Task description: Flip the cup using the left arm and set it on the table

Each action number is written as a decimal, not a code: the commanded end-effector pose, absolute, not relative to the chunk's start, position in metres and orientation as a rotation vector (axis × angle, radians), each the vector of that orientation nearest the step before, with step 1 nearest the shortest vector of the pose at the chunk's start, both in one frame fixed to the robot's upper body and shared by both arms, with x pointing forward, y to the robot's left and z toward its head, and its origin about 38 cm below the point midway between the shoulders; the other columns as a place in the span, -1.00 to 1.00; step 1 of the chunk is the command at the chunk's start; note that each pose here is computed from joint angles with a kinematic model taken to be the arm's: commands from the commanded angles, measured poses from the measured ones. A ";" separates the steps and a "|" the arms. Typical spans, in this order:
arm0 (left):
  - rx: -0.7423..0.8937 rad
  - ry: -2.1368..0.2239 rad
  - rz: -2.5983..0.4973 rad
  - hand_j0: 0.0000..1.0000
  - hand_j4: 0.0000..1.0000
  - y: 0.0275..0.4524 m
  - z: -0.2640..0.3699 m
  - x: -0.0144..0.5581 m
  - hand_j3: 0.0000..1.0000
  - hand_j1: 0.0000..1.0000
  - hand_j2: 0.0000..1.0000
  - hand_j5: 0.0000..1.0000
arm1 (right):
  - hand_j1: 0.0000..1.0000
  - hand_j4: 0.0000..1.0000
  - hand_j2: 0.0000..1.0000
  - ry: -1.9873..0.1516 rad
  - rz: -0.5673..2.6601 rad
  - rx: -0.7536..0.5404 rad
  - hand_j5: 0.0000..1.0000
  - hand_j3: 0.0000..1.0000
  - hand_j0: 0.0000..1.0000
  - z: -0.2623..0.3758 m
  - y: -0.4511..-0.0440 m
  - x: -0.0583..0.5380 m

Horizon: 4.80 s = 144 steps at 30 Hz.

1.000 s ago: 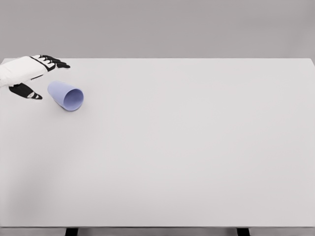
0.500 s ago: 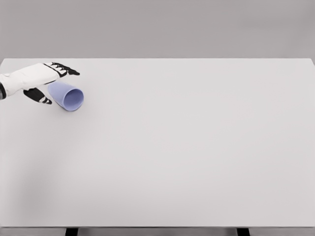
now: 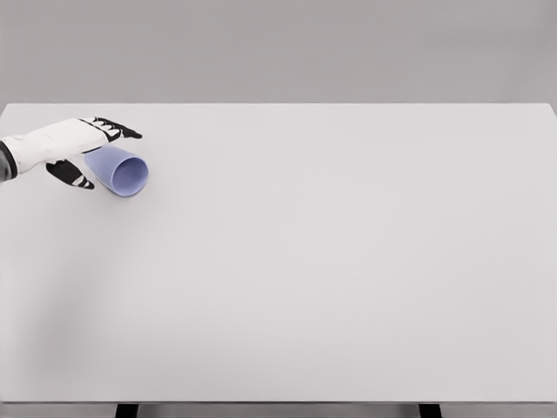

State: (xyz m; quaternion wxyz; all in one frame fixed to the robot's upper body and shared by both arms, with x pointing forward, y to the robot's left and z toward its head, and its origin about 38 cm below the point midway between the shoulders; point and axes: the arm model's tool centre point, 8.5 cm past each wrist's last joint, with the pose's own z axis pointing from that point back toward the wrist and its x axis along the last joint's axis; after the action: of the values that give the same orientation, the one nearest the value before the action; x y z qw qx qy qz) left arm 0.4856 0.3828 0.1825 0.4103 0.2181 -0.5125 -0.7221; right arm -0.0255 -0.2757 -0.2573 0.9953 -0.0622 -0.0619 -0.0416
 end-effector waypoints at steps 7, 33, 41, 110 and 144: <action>0.538 -1.284 -1.821 1.00 1.00 0.377 0.176 0.489 1.00 1.00 1.00 1.00 | 1.00 1.00 1.00 -0.124 -0.083 -0.124 1.00 1.00 1.00 -0.257 -0.276 -0.026; 0.517 -1.247 -1.827 1.00 1.00 0.374 0.162 0.490 1.00 1.00 1.00 1.00 | 1.00 1.00 1.00 -0.124 -0.085 -0.125 1.00 1.00 1.00 -0.257 -0.276 -0.026; 0.529 -1.232 -1.834 1.00 1.00 0.373 0.161 0.495 1.00 1.00 1.00 1.00 | 1.00 1.00 1.00 -0.124 -0.083 -0.124 1.00 1.00 1.00 -0.257 -0.276 -0.026; 0.360 -1.553 -1.443 0.31 0.31 0.373 0.190 0.498 0.31 0.31 0.31 0.31 | 1.00 1.00 1.00 -0.124 -0.085 -0.125 1.00 1.00 1.00 -0.257 -0.276 -0.026; 0.099 -1.691 -1.299 0.31 0.31 0.338 0.168 0.462 0.31 0.31 0.31 0.31 | 1.00 1.00 1.00 -0.124 -0.083 -0.124 1.00 1.00 1.00 -0.257 -0.276 -0.026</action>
State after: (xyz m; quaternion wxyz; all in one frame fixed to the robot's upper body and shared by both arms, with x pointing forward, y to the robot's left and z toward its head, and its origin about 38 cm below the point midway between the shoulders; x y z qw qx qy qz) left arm 0.4646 0.3391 0.1664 0.4840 0.0423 -0.6893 -0.5374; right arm -0.0255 -0.2757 -0.2573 0.9953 -0.0621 -0.0619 -0.0415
